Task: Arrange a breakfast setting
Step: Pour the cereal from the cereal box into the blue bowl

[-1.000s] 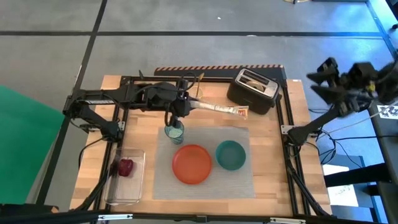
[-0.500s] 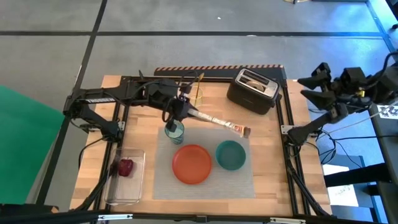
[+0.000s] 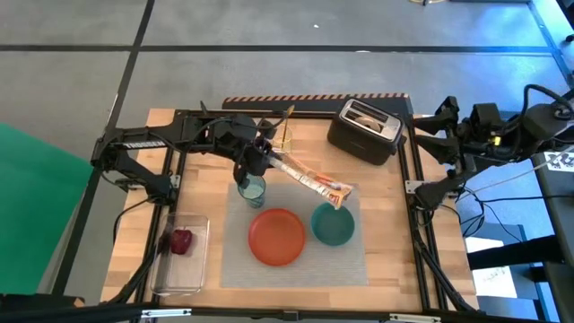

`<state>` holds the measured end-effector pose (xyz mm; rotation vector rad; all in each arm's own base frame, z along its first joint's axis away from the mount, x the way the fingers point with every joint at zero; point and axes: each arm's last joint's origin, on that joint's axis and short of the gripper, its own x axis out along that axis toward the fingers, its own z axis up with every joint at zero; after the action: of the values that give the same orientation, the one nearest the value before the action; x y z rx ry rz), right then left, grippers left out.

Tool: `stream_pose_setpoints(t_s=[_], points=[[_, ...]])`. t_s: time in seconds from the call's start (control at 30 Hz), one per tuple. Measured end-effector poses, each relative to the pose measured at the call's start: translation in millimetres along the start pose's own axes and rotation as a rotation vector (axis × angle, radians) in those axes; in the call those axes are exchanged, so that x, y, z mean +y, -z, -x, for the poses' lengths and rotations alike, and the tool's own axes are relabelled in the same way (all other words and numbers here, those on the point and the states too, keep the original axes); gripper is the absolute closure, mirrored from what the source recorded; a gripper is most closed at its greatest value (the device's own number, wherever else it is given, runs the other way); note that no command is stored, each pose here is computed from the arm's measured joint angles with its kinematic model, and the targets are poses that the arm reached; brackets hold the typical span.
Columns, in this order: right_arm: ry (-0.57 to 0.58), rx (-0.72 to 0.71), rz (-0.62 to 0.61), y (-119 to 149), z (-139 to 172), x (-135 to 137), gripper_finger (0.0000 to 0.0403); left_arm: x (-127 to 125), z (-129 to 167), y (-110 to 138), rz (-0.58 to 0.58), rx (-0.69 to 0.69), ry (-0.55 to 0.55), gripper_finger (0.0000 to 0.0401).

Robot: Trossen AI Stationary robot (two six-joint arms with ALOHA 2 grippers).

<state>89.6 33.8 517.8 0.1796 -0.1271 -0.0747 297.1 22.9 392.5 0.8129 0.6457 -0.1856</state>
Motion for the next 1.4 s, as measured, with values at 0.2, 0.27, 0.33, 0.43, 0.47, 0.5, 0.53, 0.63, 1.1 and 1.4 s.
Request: stream_pose_setpoints(t_s=[0.2,0.27,0.33,0.43,0.47,0.5,0.53,0.63,1.1,1.4], points=[[0.054,-0.007,-0.037,-0.3,0.4,-1.8,0.0229,-6.3,0.4,-6.3,-0.132,-0.005,0.011,0.0308],[0.075,-0.012,-0.053,-0.7,1.0,-2.8,0.0229,-10.6,0.6,-8.4,-0.177,-0.005,0.035,0.0308],[0.100,-0.016,-0.064,-0.8,1.2,-3.6,0.0229,-14.2,0.8,-10.7,-0.217,-0.005,0.047,0.0308],[0.126,-0.021,-0.090,-1.0,1.4,-4.4,0.0229,-18.3,1.5,-13.9,-0.298,0.019,0.039,0.0308],[0.132,-0.023,-0.102,-0.9,1.3,-4.5,0.0229,-19.3,1.6,-14.3,-0.322,0.034,0.033,0.0308],[0.135,-0.023,-0.108,-0.8,1.1,-4.5,0.0229,-20.1,1.7,-14.8,-0.345,0.046,0.028,0.0308],[0.140,-0.023,-0.113,-0.7,0.9,-4.4,0.0229,-20.9,1.9,-15.5,-0.369,0.056,0.022,0.0308],[0.154,-0.022,-0.127,0.3,-1.3,-3.4,0.0229,-22.5,2.2,-17.4,-0.434,0.075,0.008,0.0308],[0.189,-0.028,-0.122,0.1,-1.5,-4.1,0.0229,-36.1,-9.7,-32.4,-0.679,0.055,0.028,0.0308],[0.197,-0.030,-0.127,0.2,-1.7,-4.2,0.0229,-46.5,-18.5,-44.0,-0.863,0.109,-0.005,0.0308]])
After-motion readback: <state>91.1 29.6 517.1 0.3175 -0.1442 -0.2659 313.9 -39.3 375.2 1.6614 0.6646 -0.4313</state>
